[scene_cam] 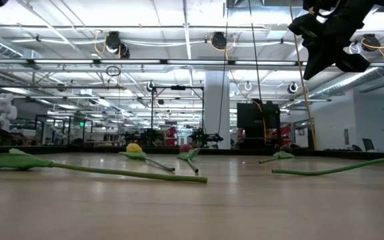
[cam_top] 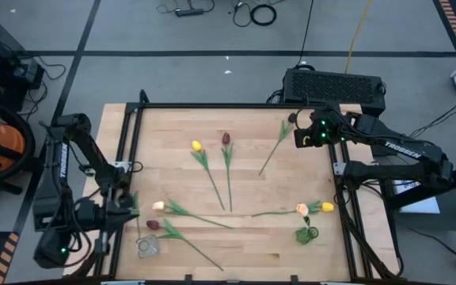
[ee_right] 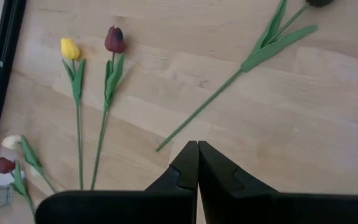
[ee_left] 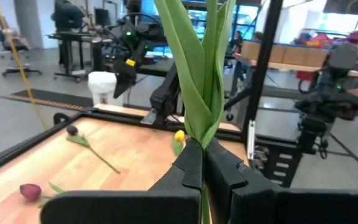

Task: Sort flowers into vase by color
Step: Put the left black tulip into the transparent vase

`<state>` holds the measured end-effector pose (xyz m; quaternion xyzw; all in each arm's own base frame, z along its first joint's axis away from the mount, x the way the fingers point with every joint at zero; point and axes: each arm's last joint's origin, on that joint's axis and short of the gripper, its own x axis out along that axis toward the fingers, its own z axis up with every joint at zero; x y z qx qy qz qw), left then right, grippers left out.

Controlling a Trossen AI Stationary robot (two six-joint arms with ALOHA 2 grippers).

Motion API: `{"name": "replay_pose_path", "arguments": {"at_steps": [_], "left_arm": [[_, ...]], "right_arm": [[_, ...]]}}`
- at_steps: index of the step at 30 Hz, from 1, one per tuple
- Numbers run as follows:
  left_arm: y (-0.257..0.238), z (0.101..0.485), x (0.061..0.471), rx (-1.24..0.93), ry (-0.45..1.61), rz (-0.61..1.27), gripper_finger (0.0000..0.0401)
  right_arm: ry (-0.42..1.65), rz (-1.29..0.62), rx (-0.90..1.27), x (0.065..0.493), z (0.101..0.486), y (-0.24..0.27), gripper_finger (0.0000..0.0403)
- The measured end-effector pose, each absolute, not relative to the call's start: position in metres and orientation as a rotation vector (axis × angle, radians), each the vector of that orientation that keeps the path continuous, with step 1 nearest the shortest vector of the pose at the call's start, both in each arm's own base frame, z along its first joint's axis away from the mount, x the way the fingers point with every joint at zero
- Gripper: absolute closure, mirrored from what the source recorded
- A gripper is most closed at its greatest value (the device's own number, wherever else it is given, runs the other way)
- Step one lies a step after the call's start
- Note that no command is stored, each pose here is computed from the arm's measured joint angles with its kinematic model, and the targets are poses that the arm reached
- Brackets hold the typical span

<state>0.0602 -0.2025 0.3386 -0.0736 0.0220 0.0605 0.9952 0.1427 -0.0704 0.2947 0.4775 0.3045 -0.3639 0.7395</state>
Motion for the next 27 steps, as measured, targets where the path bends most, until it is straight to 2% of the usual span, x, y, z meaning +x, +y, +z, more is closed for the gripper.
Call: {"name": "replay_pose_path", "arguments": {"at_steps": [17,27], "left_arm": [[-0.198,0.317,0.049,-0.095,0.004,0.096,0.0401],[-0.127,0.341,0.041,-0.11,-0.007,0.096,0.0401]], "right_arm": [[0.659,-0.811,1.074,0.143,0.295,-0.07,0.0403],[0.615,-0.8,1.083,0.145,0.297,-0.072,0.0403]]}}
